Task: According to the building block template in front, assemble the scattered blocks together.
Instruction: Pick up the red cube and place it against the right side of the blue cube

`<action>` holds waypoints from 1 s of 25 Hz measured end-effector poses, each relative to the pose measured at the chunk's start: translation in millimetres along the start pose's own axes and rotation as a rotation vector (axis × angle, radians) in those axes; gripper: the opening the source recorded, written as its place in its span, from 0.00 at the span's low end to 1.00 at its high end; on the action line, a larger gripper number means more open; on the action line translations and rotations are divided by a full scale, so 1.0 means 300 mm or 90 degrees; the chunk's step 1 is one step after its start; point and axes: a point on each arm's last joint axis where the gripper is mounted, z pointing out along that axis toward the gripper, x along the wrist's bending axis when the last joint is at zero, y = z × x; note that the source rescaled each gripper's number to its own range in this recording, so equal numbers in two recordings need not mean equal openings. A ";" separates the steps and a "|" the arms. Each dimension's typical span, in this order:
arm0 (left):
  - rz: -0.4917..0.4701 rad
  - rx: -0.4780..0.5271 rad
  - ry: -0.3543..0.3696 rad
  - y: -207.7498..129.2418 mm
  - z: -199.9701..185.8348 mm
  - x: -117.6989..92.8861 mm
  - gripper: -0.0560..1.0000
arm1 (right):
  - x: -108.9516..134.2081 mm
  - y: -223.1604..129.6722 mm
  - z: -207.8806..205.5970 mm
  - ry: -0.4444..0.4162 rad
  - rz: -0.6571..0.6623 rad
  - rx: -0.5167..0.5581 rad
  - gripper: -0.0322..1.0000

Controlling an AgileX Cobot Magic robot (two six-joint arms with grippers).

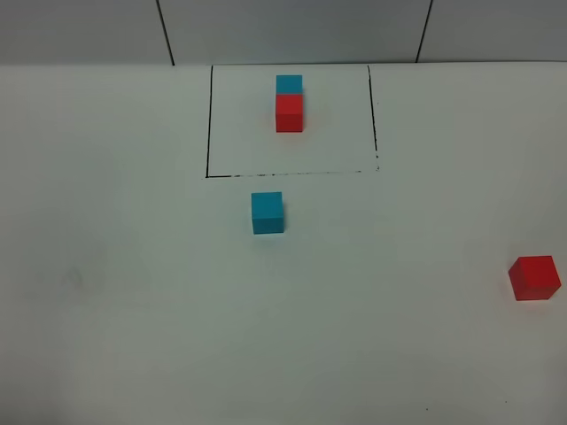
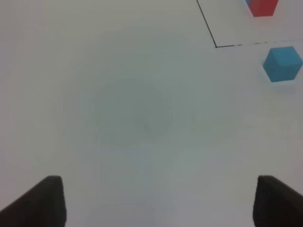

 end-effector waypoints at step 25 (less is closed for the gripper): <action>0.000 0.000 0.000 0.000 0.000 0.000 0.71 | -0.081 0.263 0.771 -0.092 0.060 0.493 0.75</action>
